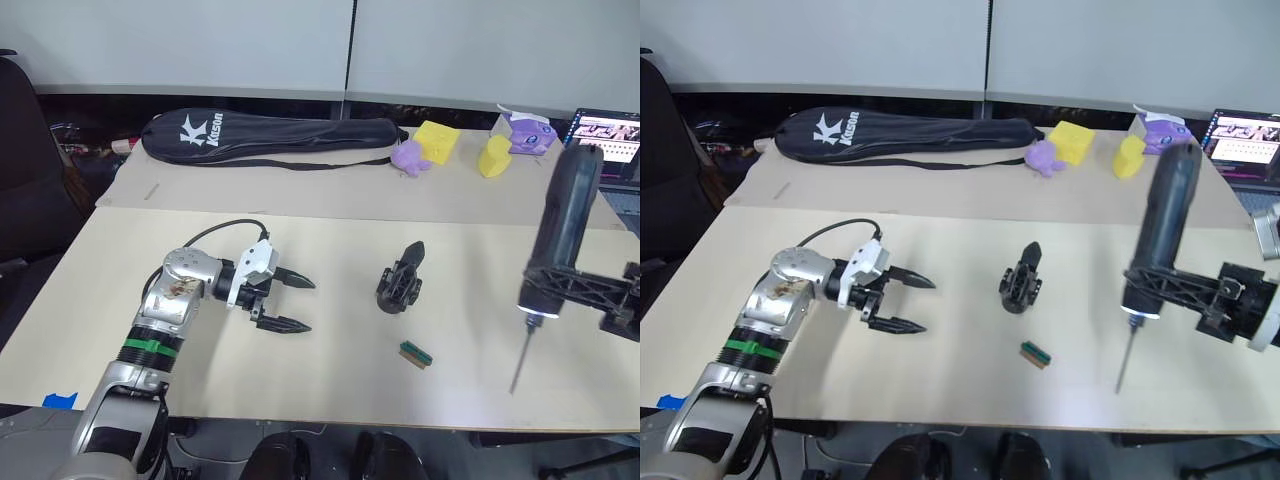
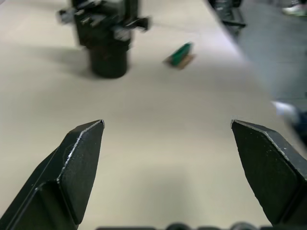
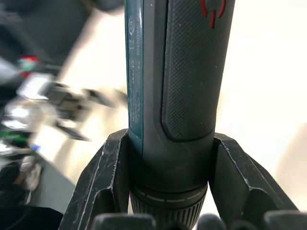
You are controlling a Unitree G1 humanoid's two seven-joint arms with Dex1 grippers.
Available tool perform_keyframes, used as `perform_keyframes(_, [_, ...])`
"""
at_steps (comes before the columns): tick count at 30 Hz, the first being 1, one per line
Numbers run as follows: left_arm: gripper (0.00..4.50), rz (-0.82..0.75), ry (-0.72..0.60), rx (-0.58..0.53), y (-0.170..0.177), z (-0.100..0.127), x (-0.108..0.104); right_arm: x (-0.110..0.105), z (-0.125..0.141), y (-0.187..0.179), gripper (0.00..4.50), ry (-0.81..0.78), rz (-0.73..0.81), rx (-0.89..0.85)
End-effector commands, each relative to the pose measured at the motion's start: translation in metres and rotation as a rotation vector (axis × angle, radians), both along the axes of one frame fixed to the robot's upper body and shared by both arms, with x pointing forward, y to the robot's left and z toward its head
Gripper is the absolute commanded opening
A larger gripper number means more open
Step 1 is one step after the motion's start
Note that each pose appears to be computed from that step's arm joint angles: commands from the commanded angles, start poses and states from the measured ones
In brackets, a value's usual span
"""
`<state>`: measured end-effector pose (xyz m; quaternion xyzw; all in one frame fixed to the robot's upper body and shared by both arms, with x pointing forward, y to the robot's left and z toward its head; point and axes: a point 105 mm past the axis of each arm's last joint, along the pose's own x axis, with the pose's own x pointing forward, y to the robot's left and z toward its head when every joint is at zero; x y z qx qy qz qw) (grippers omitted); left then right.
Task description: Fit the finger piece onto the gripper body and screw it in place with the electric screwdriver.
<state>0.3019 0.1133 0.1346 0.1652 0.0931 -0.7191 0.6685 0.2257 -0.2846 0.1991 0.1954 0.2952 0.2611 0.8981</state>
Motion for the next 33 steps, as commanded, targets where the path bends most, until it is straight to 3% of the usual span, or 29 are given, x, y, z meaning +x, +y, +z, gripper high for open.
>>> perform_keyframes(1, [4.48, -0.011, -0.026, 0.000, 0.001, 0.008, -0.003, 0.012, -0.026, -0.027, 1.90, 0.082, -0.089, -0.127])
perform_keyframes(7, [4.48, 0.026, -0.027, -0.023, -0.003, 0.013, 0.000, 0.026, -0.069, -0.055, 1.90, 0.162, -0.141, -0.264])
perform_keyframes(9, [4.50, 0.034, -0.030, -0.021, -0.004, 0.013, 0.000, 0.027, -0.077, -0.063, 2.92, 0.177, -0.147, -0.311])
perform_keyframes(14, [4.50, 0.093, 0.008, -0.016, 0.003, 0.011, 0.001, 0.018, -0.076, -0.075, 4.47, 0.155, -0.104, -0.382])
perform_keyframes(18, [4.50, 0.162, 0.023, -0.004, 0.026, 0.018, 0.003, 0.014, -0.021, -0.080, 4.47, -0.154, -0.025, -0.456])
perform_keyframes(21, [4.50, 0.261, 0.050, 0.027, 0.068, 0.034, 0.002, -0.018, 0.013, -0.106, 4.47, -0.326, 0.061, -0.624])
perform_keyframes(26, [4.50, 0.348, 0.030, 0.102, 0.108, 0.039, -0.003, -0.056, 0.016, -0.137, 4.47, -0.306, 0.060, -0.677])
perform_keyframes(33, [4.50, 0.386, 0.004, 0.103, 0.115, 0.034, -0.004, -0.060, 0.001, -0.160, 4.47, -0.302, 0.007, -0.710])
